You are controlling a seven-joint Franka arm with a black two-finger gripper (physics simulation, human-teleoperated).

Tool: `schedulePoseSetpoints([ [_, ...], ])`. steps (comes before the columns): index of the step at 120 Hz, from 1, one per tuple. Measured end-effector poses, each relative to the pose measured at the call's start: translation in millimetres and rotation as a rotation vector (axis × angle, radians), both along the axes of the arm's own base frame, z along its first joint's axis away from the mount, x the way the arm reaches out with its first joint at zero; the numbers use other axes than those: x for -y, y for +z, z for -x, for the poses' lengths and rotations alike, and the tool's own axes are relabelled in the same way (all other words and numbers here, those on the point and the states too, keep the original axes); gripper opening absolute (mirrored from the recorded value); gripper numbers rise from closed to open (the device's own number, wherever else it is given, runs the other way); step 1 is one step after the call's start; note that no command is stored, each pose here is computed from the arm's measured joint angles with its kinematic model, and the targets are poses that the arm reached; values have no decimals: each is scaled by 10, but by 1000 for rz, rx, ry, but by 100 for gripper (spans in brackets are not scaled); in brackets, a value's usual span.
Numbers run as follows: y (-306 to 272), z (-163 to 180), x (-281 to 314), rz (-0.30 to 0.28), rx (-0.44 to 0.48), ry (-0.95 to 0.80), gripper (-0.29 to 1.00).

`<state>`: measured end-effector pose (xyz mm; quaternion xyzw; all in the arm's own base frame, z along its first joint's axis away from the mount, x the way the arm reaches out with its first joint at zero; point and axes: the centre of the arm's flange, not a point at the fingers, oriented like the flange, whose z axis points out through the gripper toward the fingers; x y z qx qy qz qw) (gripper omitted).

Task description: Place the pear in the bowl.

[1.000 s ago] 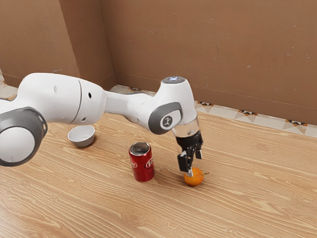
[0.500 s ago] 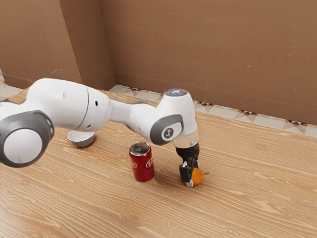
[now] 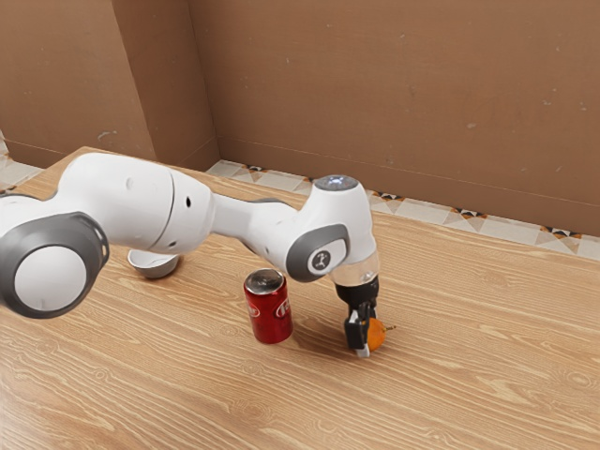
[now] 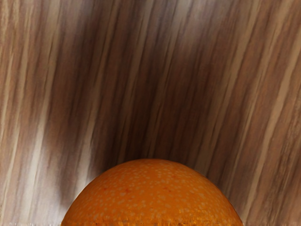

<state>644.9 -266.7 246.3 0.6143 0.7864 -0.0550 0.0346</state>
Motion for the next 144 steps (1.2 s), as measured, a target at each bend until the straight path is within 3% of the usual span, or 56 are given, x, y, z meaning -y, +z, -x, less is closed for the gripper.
schedulePoseSetpoints([
  [30, 21, 9, 36, 0, 4, 7, 44],
  [60, 93, 4, 36, 3, 9, 13, 35],
  [80, 645, -51, -23, 3, 68, 17, 29],
  [110, 1729, -376, -668, -60, 125, 84, 26],
  [144, 2022, -419, -1682, -143, 63, 202, 28],
])
